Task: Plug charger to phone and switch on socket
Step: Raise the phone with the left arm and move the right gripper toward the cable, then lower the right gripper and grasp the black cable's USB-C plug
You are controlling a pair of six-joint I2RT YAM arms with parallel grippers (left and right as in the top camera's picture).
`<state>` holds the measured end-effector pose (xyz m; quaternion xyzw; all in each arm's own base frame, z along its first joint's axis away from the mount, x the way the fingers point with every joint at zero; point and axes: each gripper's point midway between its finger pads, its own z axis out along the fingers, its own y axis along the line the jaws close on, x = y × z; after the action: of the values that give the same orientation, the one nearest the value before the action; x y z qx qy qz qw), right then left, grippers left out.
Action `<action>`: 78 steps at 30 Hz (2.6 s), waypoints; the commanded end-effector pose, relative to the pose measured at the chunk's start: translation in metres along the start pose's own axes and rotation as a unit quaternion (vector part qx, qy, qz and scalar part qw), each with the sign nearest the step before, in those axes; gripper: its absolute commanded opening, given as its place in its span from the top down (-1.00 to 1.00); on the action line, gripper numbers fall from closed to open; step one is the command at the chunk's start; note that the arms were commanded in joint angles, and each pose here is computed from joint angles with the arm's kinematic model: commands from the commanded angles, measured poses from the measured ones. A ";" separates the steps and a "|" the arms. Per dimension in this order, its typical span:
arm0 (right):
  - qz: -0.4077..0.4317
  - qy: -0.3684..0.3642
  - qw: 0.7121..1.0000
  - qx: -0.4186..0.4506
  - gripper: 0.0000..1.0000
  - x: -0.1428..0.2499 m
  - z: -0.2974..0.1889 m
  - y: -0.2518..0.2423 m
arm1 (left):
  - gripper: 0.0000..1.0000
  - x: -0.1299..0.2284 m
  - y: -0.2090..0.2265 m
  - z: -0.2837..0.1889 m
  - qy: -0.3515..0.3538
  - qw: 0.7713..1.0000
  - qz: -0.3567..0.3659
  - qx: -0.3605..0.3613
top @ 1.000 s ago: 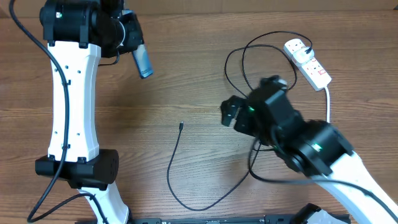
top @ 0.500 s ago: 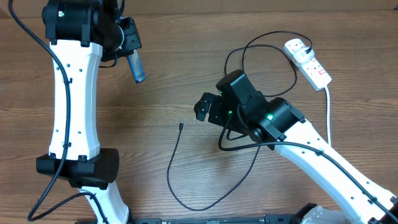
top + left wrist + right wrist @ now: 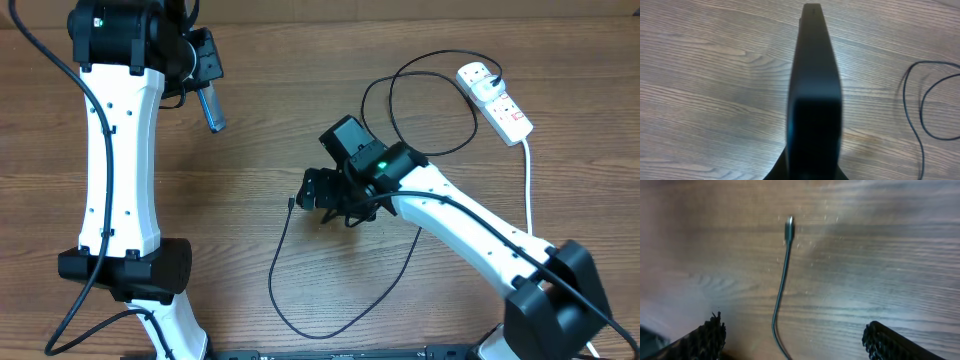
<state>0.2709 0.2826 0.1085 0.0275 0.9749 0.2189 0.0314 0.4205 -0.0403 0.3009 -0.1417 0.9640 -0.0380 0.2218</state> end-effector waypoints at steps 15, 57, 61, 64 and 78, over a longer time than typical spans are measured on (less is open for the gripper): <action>0.014 -0.006 1.000 0.016 -0.43 -0.010 0.023 0.028 | 0.92 -0.004 0.013 -0.004 -0.010 1.000 -0.012 -0.022; 0.028 -0.026 0.984 0.176 0.11 -0.030 0.113 0.010 | 0.91 0.001 0.023 -0.005 -0.001 0.999 -0.013 -0.044; 0.023 -0.042 0.984 0.174 0.16 -0.028 0.115 0.017 | 0.92 0.001 0.024 -0.005 -0.001 0.999 -0.013 -0.044; 0.018 -0.054 0.982 0.181 0.19 -0.029 0.115 0.017 | 0.92 0.001 0.024 -0.005 -0.001 0.999 -0.013 -0.044; 0.028 -0.044 0.978 0.201 0.28 -0.023 0.129 0.003 | 0.92 0.002 0.024 -0.005 0.002 0.999 -0.013 -0.045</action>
<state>0.3062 0.3401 0.0088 0.0636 0.9948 0.0249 0.0749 0.4104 -0.0236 0.2964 -0.1541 0.9666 -0.0034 0.2048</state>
